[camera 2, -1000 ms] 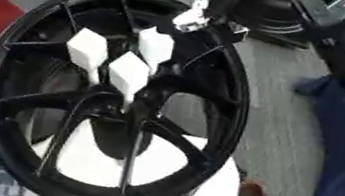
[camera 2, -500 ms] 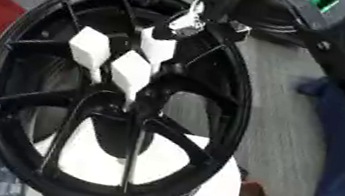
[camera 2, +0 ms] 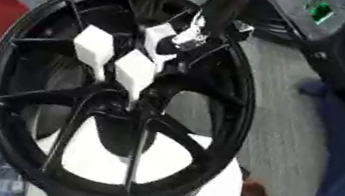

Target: Pull the pin out of the wheel hub.

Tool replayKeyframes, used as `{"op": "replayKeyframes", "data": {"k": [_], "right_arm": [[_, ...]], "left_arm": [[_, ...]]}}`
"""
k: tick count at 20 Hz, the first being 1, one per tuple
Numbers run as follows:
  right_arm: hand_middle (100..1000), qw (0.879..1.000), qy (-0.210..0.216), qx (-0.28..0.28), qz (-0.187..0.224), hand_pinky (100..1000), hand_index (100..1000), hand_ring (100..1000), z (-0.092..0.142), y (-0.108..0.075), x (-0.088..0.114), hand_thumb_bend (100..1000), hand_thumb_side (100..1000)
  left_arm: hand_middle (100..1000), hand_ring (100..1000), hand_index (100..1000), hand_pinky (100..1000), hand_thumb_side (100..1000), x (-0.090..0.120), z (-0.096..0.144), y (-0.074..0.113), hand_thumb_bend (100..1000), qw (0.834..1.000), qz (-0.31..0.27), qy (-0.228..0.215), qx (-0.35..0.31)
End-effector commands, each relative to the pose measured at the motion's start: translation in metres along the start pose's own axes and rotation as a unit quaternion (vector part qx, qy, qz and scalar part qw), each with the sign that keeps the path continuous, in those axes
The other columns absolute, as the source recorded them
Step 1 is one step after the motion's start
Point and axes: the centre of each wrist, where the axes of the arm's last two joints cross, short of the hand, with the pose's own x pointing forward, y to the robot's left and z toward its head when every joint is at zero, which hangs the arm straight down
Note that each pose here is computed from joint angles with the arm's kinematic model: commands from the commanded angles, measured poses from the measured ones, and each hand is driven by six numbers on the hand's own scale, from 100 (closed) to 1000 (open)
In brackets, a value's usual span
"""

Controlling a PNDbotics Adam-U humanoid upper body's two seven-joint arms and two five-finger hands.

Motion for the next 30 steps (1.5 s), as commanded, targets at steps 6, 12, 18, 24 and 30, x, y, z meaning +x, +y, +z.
{"op": "replayKeyframes", "data": {"k": [6,12,18,24,30], "right_arm": [[754,1.000,0.011,-0.001,0.021,906,850,812,0.000,-0.004,0.000,442,479],[749,1.000,0.021,-0.001,0.021,901,847,808,0.001,-0.004,-0.004,467,458],[747,1.000,0.028,-0.007,0.012,899,845,807,0.004,-0.008,-0.007,476,441],[730,0.999,0.028,-0.010,0.011,898,834,802,0.005,-0.010,-0.008,453,400],[712,0.999,0.029,-0.011,0.006,894,813,797,0.011,-0.007,-0.009,445,364]], "left_arm": [[581,703,727,753,630,0.009,-0.003,-0.001,438,1.000,0.001,-0.016,-0.003],[581,704,727,753,630,0.008,-0.003,-0.001,440,1.000,0.002,-0.015,-0.003],[581,704,727,754,630,0.009,-0.003,-0.002,442,1.000,0.002,-0.015,-0.003],[581,705,727,755,629,0.010,-0.004,-0.002,442,1.000,0.002,-0.016,-0.004],[581,706,728,755,629,0.010,-0.004,-0.002,445,1.000,0.002,-0.018,-0.004]]}}
